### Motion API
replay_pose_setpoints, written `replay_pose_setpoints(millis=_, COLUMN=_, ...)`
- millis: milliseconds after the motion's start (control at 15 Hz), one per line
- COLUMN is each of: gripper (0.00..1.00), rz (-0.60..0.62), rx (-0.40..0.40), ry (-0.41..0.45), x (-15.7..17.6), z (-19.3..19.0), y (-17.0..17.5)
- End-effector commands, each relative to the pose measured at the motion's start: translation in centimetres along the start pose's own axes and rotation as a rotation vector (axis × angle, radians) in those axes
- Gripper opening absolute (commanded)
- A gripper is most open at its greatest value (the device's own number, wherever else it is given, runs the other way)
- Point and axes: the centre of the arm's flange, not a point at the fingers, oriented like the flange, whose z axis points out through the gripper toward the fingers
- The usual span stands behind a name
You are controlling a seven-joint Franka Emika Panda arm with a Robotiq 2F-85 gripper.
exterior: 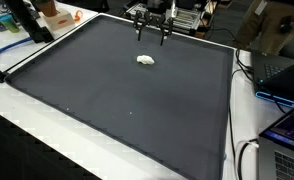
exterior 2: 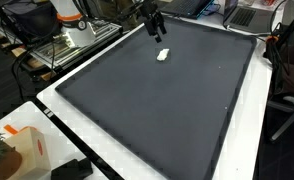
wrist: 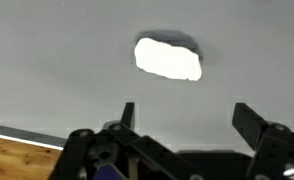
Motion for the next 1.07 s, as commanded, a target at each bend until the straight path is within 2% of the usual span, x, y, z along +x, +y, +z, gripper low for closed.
replay_pose_setpoints(millis=0, gripper=1.00, rz=-0.023, rx=0.032, ry=-0.034, x=-3.6, z=3.6, y=-0.2)
replay_pose_setpoints(millis=267, gripper=1.00, rz=0.009, rx=0.040, ry=-0.056, x=-5.7, z=3.5, y=0.2)
replay_pose_setpoints(millis=333, gripper=1.00, rz=-0.015, rx=0.040, ry=-0.069, x=-3.2, z=2.6, y=-0.5)
replay_pose_setpoints(millis=1000, gripper=1.00, rz=0.082, rx=0.015, ry=-0.064, x=-2.3, z=1.4, y=0.0)
